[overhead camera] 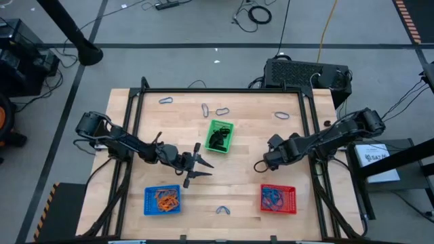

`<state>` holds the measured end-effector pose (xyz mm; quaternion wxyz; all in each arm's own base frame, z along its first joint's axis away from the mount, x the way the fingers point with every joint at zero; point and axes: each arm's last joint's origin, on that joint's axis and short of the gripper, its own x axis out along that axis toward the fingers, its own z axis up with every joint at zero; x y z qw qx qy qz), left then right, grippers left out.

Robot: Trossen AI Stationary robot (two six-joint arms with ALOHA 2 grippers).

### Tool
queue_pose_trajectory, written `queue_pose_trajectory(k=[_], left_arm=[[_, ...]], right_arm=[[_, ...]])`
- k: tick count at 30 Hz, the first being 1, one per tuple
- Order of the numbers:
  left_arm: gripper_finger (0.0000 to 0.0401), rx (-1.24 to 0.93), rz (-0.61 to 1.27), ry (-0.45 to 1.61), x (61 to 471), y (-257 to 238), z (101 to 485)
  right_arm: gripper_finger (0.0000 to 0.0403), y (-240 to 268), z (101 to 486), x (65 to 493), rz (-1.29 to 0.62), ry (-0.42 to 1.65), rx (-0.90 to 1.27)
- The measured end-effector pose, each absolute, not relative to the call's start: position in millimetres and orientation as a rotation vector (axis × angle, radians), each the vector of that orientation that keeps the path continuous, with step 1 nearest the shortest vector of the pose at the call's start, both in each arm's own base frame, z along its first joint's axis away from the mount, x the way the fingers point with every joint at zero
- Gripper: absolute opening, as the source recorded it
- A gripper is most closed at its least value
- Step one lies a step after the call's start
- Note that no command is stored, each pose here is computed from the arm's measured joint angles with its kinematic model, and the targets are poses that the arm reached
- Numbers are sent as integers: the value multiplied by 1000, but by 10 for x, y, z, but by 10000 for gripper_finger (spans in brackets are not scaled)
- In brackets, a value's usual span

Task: Sort rubber bands into baskets
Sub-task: Put the blue rubber band into the red bin

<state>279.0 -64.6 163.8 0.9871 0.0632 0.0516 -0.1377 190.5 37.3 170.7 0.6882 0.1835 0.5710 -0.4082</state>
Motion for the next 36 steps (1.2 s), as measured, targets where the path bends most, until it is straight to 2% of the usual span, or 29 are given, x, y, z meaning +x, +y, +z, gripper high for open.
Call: queue_pose_trajectory(k=[8, 19, 23, 28, 36], left_arm=[[137, 121, -276, 105, 2790, -646, 1637], [137, 121, -276, 105, 2790, -646, 1637], [137, 121, -276, 105, 2790, -646, 1637], [137, 121, -276, 105, 2790, -646, 1637], [137, 121, -276, 106, 2790, -646, 1636]], right_arm=[[142, 370, 1703, 1905, -888, 1312, 428], [145, 308, 1343, 1790, -787, 1351, 511], [116, 301, 1291, 1743, -772, 1370, 510], [15, 286, 1434, 1716, -787, 1370, 457], [3, 284, 1968, 1842, -803, 1226, 442]])
